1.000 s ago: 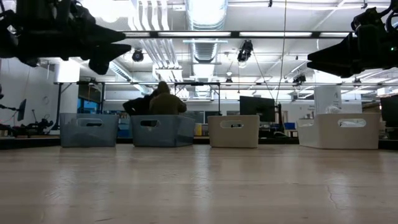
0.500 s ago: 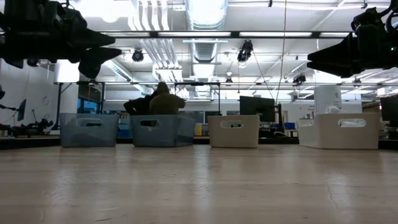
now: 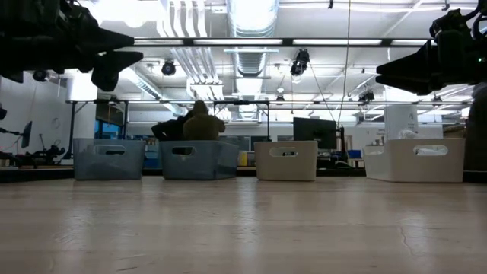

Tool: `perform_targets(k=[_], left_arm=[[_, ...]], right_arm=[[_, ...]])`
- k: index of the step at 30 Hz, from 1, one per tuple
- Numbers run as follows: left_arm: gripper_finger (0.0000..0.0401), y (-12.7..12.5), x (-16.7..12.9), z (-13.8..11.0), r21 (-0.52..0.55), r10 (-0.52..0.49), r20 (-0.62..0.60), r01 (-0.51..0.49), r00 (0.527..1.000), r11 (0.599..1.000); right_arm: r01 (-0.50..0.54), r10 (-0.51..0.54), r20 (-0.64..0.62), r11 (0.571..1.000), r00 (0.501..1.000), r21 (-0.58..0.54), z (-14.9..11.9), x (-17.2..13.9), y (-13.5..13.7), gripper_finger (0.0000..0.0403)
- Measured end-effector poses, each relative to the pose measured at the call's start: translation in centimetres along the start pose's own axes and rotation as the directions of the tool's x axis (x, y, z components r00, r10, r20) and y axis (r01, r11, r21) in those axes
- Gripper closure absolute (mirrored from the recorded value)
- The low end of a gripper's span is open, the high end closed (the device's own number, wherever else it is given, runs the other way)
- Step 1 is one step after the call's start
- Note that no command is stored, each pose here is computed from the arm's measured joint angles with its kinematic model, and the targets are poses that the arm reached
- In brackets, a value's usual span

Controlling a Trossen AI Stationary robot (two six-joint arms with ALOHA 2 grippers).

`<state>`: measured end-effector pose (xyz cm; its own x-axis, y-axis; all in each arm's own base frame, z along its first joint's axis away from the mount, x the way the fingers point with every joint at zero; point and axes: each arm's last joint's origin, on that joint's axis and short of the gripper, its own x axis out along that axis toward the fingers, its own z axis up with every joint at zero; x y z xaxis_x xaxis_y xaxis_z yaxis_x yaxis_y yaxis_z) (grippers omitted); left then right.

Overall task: Pick & Place Travel size toiletries
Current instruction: Return to Home Position

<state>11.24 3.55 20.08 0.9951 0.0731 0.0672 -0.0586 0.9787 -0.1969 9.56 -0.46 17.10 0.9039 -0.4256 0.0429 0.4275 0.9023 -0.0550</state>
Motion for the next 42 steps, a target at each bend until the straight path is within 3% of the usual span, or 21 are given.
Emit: perform_targets(k=[12, 19, 25, 42], left_arm=[[0.0203, -0.02, -0.01, 0.07, 0.003, -0.003, 0.007, 0.003, 1.0, 1.0], [0.0203, -0.4, -0.04, 0.0, 0.088, -0.131, -0.02, 0.132, 0.991, 0.987], [0.0203, -0.39, -0.04, 0.0, 0.004, -0.13, -0.021, 0.13, 0.991, 0.991], [0.0203, -0.39, -0.04, 0.0, 0.004, -0.129, -0.021, 0.13, 0.991, 0.992]], right_arm=[[0.0, 0.0, 0.0, 1.0, 1.0, 0.0, 0.01, 0.0, 0.0, 0.0039], [0.0, 0.0, 0.0, 1.0, 1.0, 0.002, 0.01, 0.0, 0.0, 0.0039], [0.0, 0.0, 0.0, 1.0, 1.0, 0.0, 0.01, 0.0, 0.0, 0.0039], [0.0, 0.0, -0.001, 1.0, 1.0, 0.0, 0.0, 0.0, 0.0, 0.0039]])
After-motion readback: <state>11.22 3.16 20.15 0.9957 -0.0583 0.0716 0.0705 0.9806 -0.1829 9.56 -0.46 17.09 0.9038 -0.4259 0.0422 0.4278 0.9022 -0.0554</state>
